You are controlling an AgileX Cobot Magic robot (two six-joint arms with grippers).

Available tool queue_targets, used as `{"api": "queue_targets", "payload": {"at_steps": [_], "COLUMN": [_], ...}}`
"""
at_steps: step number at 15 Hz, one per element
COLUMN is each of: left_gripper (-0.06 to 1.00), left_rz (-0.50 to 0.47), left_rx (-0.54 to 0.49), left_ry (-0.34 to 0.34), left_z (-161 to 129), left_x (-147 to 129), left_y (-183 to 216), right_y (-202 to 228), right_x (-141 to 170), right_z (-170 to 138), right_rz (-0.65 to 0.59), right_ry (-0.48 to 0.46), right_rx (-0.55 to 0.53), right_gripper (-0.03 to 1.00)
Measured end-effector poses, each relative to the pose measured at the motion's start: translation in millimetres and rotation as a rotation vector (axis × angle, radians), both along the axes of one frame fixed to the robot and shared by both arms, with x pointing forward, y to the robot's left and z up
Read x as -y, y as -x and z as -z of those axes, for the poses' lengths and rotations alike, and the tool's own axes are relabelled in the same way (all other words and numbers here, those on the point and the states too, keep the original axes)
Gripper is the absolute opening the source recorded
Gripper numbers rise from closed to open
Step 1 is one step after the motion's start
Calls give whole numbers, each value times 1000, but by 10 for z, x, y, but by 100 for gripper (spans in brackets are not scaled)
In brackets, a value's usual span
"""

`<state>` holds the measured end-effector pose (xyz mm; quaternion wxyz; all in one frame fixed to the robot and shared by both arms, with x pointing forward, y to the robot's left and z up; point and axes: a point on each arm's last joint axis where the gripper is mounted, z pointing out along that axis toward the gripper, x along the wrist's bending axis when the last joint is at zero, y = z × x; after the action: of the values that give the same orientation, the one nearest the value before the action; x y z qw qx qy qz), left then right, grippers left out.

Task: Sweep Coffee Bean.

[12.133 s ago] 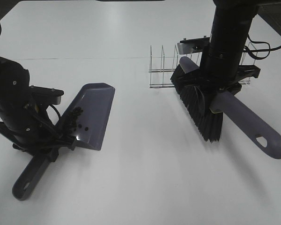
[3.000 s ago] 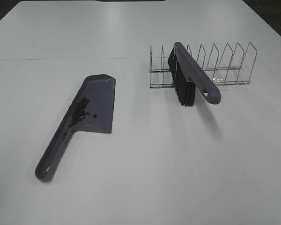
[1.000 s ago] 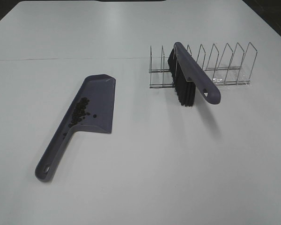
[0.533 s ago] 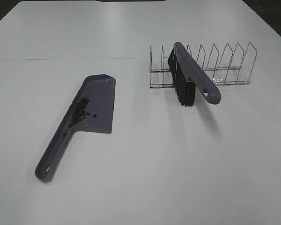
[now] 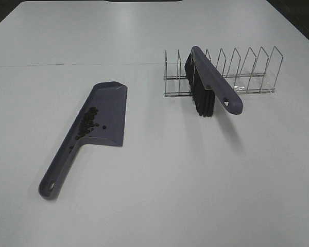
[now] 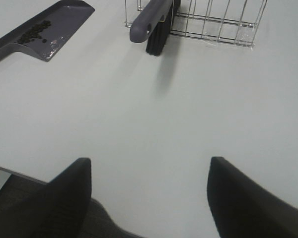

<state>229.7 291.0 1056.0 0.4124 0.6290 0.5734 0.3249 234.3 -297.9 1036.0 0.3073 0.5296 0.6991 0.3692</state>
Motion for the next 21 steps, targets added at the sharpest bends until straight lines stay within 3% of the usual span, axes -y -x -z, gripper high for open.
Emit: {"api": "queue_targets", "payload": {"at_steps": [21], "left_gripper": [65], "left_rz": [-5], "left_rx": [2], "left_ry": [-14], "left_z": [0], "left_x": [-3], "left_y": [-1], "right_y": [-7], "right_x": [12], "right_z": [-5], "right_rz": [69], "right_ry": [15], "right_rx": [10], "right_gripper": [61]}}
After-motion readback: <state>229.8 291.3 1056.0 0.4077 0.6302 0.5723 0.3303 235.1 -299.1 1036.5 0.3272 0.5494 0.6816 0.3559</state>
